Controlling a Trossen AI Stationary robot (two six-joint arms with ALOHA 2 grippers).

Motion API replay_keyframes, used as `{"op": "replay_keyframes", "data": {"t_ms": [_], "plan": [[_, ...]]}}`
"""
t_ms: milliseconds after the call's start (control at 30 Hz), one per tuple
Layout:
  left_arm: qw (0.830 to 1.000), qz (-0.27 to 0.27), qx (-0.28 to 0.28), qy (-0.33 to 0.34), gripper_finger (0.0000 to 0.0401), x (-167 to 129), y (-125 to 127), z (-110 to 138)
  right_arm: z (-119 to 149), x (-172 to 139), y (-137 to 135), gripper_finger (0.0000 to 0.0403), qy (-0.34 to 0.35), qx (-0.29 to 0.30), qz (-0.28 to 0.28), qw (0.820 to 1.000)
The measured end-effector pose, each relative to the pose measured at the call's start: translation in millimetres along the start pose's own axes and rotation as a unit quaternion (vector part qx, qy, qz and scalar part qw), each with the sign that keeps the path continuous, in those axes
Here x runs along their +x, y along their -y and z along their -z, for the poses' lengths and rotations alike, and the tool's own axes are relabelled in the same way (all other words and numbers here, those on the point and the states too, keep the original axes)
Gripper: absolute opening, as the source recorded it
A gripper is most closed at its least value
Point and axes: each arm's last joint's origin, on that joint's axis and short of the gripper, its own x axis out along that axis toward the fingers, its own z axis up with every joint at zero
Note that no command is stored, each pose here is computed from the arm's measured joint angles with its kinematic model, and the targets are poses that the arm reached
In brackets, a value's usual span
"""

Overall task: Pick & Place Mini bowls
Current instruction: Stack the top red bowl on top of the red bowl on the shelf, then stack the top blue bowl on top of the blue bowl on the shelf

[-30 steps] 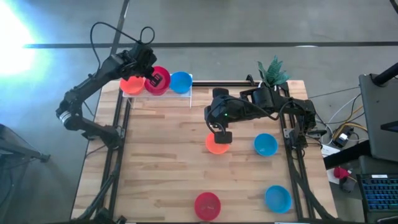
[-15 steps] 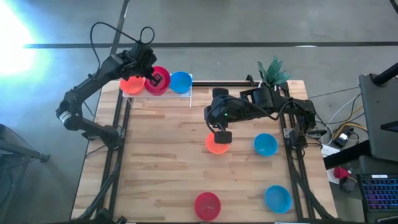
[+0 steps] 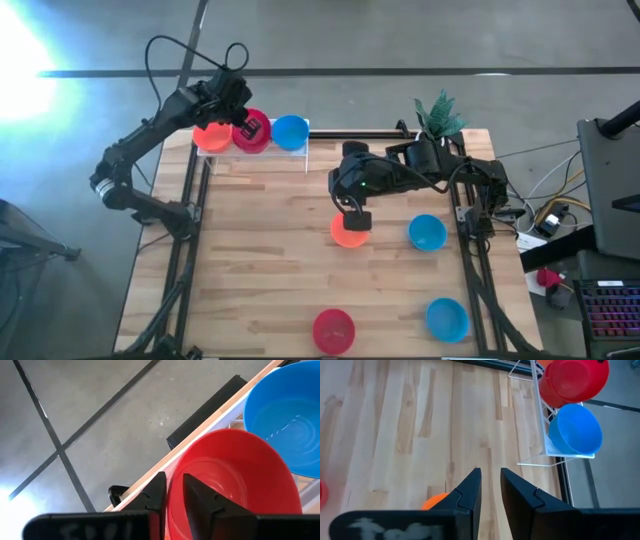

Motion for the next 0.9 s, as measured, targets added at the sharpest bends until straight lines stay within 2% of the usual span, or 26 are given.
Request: {"op": "replay_keyframes", "data": {"t_ms": [300,500,667,900], "plan": [[0.999,-0.034,-0.001,0.010,0.0071,-8.5,-5.1,-4.5,0.0,0.0,0.0,0.0068,0.000,0.014,0.000,1.000],[0.999,-0.033,0.008,0.008,0.0071,-21.6,-9.1,-7.5,0.0,0.0,0.0,0.0068,0.000,0.015,0.000,1.000],[0.999,-0.028,0.020,-0.017,0.0071,-34.8,-11.0,-0.1,0.2,0.0,-0.1,0.0068,-0.001,0.015,-0.001,1.000],[0.999,-0.007,0.042,0.027,0.0051,-67.1,-3.2,17.4,0.8,0.0,-0.1,0.0068,-0.004,0.014,-0.001,1.000]]}}
